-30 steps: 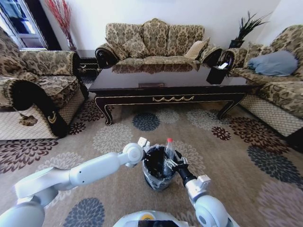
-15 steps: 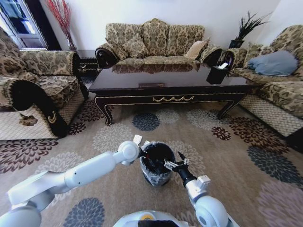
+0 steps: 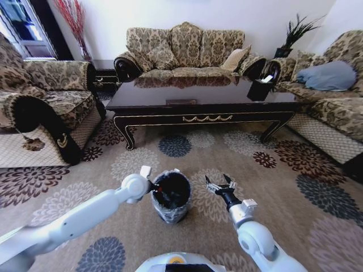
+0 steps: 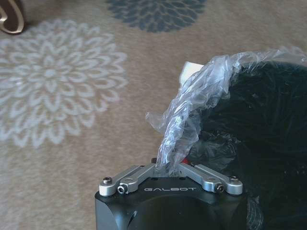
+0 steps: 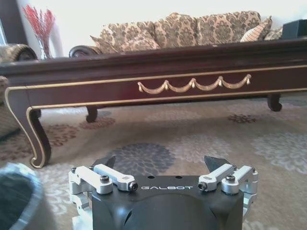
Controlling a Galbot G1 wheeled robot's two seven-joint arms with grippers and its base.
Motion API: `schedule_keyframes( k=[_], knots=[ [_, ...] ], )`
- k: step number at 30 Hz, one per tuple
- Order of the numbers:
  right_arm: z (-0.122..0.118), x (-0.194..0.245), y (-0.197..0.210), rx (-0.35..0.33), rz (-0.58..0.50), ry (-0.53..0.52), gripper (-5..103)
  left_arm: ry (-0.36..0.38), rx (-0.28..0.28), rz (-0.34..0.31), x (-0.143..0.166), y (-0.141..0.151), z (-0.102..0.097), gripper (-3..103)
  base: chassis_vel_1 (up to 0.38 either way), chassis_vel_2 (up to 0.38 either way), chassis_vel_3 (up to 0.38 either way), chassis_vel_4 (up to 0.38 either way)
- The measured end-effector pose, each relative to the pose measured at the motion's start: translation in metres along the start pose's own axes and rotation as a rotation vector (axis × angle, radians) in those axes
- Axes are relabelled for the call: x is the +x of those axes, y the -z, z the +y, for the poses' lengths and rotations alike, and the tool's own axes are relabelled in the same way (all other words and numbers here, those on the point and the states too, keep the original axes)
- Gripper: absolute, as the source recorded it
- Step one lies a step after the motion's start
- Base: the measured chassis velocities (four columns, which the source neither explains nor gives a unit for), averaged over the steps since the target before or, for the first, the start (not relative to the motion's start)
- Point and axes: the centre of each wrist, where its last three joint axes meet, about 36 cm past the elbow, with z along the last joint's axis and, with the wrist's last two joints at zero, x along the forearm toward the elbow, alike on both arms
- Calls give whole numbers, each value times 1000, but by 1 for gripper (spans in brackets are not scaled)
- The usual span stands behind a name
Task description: Move to the front of the table and pick up the trash from the floor, then place it into the trash bin.
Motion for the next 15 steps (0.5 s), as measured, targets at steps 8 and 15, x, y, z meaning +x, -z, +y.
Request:
schedule_keyframes(
  k=[8,15],
  knots=[
    [-21,-35,-34,22,60,-35,100,53,107,-74,24,-10,56,0,0,0,0,0],
    [-16,-76,-52,21,90,-7,100,92,144,-62,28,-35,80,0,0,0,0,0]
  ],
)
